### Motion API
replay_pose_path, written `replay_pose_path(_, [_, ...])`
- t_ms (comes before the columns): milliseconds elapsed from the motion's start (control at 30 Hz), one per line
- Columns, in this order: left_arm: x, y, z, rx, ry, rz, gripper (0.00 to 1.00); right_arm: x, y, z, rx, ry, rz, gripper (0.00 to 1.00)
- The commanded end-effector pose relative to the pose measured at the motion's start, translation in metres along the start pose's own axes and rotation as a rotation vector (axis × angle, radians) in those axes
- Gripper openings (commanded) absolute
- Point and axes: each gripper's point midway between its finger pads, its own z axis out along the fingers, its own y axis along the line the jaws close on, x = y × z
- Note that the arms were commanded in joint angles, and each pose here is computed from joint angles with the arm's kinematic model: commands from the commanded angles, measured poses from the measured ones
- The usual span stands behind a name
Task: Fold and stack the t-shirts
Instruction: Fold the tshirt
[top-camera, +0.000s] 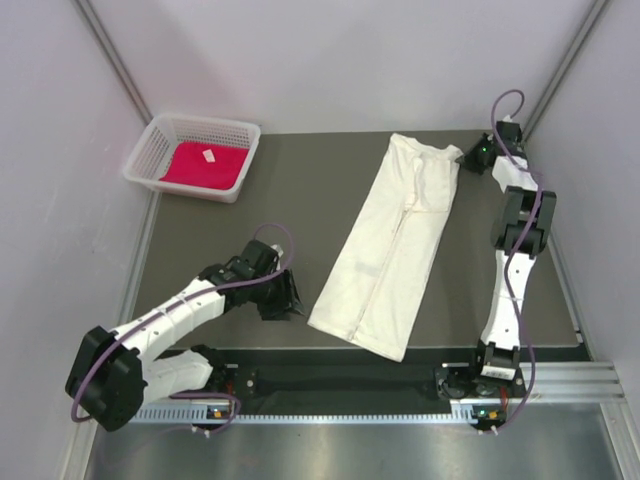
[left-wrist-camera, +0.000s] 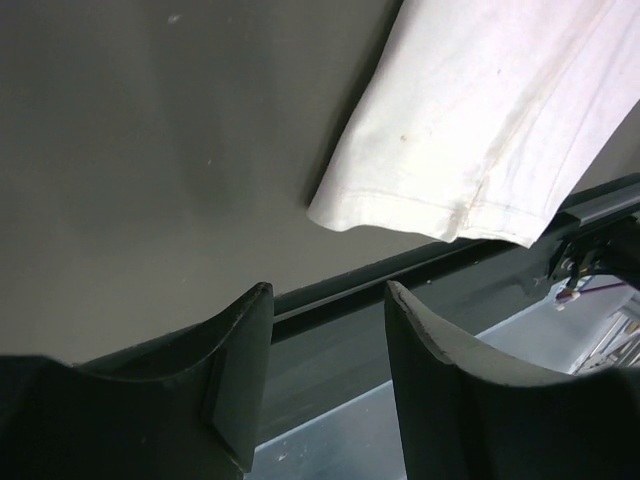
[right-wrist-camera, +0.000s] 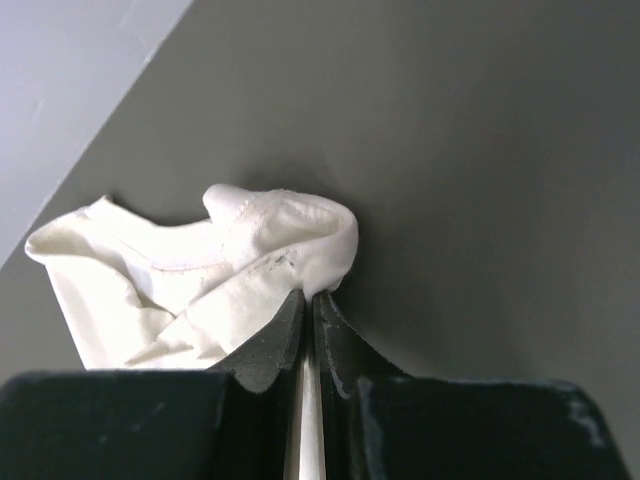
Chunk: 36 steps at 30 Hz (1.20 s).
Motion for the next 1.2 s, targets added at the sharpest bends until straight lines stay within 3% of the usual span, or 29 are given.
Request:
replay_pose_path(0, [-0.018, -0.016, 0.001, 0.056, -0.081, 0.000, 0.54, -0.005, 0.022, 0.018, -0.028, -0.068, -0.005, 0.03])
replay_pose_path(200, [-0.027, -0.034, 0.013, 0.160, -0.110, -0.027, 0.55, -0.004, 0.071, 0.043, -0.165, -0.103, -0.023, 0.04])
replay_pose_path(367, [-0.030, -0.032, 0.029, 0.124, -0.069, 0.007, 0.56, -0.007, 0.081, 0.032, -0.138, -0.129, -0.012, 0.13])
replay_pose_path(533, [-0.030, -0.036, 0.044, 0.129, -0.011, 0.045, 0.56, -0.018, 0.079, 0.010, -0.109, -0.113, -0.029, 0.37])
replay_pose_path(700, [-0.029, -0.042, 0.054, 0.141, 0.030, 0.071, 0.56, -0.039, 0.055, -0.033, -0.012, -0.109, -0.054, 0.51])
replay_pose_path(867, [-0.024, -0.046, 0.061, 0.164, 0.057, 0.091, 0.55, -0.045, 0.003, -0.074, 0.101, -0.098, -0.009, 0.55])
replay_pose_path(1033, [-0.022, -0.044, 0.074, 0.153, 0.096, 0.118, 0.53, -0.048, -0.005, -0.123, 0.122, -0.113, -0.043, 0.57])
replay_pose_path(1167, [-0.017, -0.041, 0.084, 0.156, 0.133, 0.130, 0.40, -0.013, -0.006, -0.147, 0.087, -0.064, -0.034, 0.55])
